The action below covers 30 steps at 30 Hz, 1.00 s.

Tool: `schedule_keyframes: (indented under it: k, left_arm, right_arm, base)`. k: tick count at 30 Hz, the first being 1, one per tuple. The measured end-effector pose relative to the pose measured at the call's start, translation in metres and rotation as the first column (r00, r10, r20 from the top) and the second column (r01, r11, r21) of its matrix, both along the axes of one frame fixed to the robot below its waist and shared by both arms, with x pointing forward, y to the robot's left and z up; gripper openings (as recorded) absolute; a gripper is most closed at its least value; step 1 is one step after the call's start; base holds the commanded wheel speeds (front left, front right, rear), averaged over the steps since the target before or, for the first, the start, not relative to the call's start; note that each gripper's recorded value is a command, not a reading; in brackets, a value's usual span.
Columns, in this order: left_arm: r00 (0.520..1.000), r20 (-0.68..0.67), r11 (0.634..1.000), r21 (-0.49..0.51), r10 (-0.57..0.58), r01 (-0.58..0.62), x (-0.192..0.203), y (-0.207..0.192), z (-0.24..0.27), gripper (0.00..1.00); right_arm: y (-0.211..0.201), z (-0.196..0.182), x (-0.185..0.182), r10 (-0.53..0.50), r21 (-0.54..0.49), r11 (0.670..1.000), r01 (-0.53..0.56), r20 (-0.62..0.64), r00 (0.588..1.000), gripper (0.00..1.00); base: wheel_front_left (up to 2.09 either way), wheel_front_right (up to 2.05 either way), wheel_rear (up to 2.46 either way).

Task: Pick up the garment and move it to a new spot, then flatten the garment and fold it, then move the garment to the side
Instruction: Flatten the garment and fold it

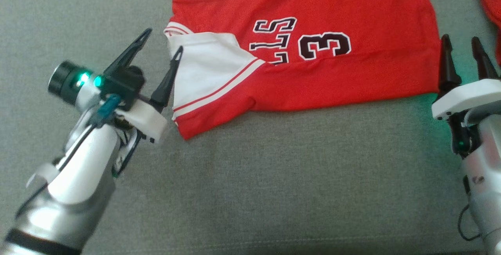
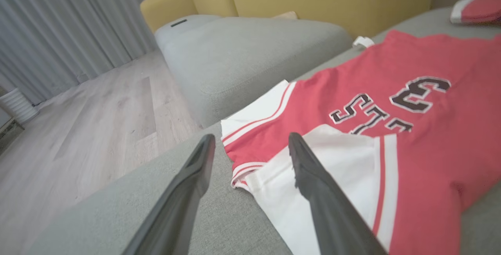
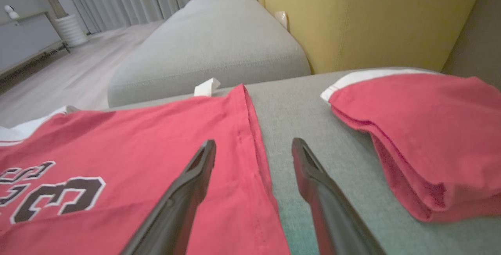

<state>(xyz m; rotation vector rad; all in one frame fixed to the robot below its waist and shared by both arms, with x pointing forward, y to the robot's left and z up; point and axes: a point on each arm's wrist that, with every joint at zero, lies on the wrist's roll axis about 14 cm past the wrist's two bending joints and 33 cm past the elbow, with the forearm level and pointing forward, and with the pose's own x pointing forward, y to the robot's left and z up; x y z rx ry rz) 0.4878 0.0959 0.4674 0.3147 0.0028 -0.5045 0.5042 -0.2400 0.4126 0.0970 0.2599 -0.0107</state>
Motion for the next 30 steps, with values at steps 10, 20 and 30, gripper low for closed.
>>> schedule_keyframes:
  k: [10,20,30]
  left_arm:
    - [0.895,-0.386,0.865,-0.344,0.223,-0.364,-0.092,0.007,-0.057,1.00]
    - [0.834,-0.492,0.840,-0.320,0.248,-0.438,-0.110,0.000,-0.082,1.00]
    - [0.819,-0.508,0.860,-0.256,0.269,-0.441,-0.096,-0.002,-0.096,1.00]
  right_arm:
    - [0.021,0.028,-0.036,-0.023,0.101,0.995,0.013,0.099,0.995,1.00]
    - [0.018,0.033,-0.059,-0.050,0.107,0.994,0.037,0.115,0.992,1.00]
    - [0.012,0.029,-0.066,-0.063,0.096,0.994,0.053,0.104,0.993,1.00]
  base:
    - [0.00,0.00,0.00]
    - [0.00,0.00,0.00]
    - [0.00,0.00,0.00]
